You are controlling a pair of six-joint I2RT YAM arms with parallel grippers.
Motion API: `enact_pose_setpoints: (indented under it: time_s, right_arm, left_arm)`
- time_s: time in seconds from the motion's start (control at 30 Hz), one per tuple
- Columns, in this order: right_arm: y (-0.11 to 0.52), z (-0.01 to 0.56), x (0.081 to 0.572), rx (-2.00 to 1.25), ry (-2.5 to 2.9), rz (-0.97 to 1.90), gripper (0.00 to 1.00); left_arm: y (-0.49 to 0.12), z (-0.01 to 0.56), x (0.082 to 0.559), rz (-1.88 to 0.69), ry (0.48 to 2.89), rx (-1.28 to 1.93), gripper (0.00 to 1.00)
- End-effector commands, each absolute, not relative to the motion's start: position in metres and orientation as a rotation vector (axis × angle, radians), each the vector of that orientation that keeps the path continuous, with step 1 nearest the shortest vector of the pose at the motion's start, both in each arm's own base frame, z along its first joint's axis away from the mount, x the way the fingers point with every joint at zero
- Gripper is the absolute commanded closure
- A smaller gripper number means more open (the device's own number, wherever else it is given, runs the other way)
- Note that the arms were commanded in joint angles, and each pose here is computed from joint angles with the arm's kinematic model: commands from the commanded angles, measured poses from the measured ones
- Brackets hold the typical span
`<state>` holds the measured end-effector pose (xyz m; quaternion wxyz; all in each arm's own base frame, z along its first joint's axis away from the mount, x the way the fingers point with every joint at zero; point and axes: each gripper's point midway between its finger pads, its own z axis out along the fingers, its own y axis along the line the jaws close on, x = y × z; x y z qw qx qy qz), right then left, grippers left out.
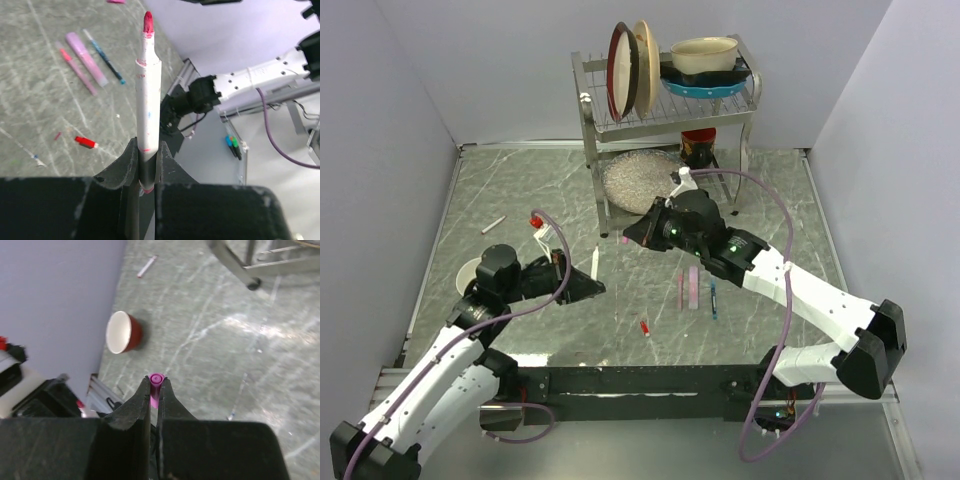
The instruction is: Insert the pens into the pen caps
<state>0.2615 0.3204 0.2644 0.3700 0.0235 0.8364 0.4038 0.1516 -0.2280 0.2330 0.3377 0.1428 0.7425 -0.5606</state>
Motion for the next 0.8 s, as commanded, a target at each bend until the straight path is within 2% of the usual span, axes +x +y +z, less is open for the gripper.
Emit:
enact_pose_setpoints:
  time_s: [0.0, 0.33, 0.77]
  right_arm:
    - [0.334, 0.309, 0.262, -0.006, 1.994, 1.175, 1.00]
    - [0.349, 0.338, 0.258, -0.042, 1.916, 1.269, 1.00]
    - [0.360, 0.331, 0.241, -0.083, 1.949, 1.258, 1.00]
  left_arm:
    - [-0.235, 0.244, 0.141, -1.553, 1.873, 0.471, 0.99]
    - [-0.237, 0.240, 0.139, -1.570, 1.889, 0.473, 0.99]
    - [-0.235, 0.240, 0.142, -1.546, 1.888, 0.449, 0.99]
